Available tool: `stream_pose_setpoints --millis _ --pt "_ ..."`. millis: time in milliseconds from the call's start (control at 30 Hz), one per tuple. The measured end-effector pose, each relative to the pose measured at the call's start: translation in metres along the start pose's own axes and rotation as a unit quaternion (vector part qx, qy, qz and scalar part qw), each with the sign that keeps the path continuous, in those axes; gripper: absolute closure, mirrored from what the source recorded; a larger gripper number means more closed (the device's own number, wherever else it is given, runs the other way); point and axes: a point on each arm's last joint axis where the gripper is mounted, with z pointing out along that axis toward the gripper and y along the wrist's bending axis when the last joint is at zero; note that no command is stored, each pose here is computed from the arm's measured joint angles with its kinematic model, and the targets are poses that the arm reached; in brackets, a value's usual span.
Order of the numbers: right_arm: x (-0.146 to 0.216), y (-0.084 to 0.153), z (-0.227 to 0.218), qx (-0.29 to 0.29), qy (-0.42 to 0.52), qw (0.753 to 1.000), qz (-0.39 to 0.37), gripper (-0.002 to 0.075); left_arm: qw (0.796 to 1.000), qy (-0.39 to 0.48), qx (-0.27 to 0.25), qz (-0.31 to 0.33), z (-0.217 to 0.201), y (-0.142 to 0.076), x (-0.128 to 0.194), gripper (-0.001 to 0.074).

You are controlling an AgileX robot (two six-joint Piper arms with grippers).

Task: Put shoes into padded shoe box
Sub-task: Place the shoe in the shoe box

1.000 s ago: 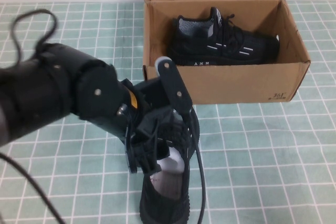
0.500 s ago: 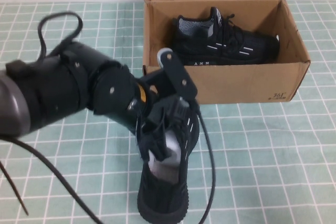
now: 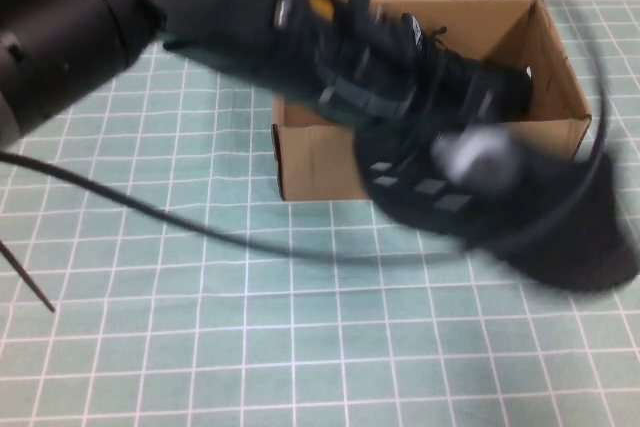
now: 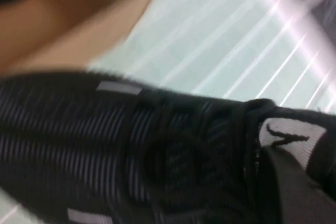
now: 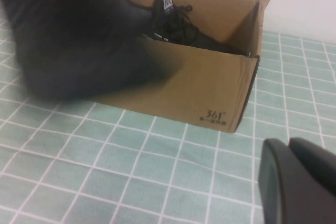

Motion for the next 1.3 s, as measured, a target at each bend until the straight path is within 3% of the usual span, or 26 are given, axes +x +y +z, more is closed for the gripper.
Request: stream_pose_setpoints --millis 233,500,867,1300 --pt "0.000 0.000 0.000 0.000 0.000 1.000 0.000 0.0732 0.982 -0.164 0.025 -0.091 -0.005 -0.003 -0.033 0.0734" --pt "0.000 0.000 0.000 0.000 0.000 1.000 0.000 0.0733 0.952 -0.277 -0.007 -0.132 0.030 0.026 -0.051 0.0734" --pt "0.000 0.000 0.000 0.000 0.000 1.000 0.000 0.0733 0.938 -0.296 -0.064 -0.170 0.105 0.076 -0.038 0.0734" --pt "0.000 0.000 0.000 0.000 0.000 1.000 0.000 0.0733 0.940 -0.278 -0.079 -0.181 0.131 0.091 -0.028 0.0734"
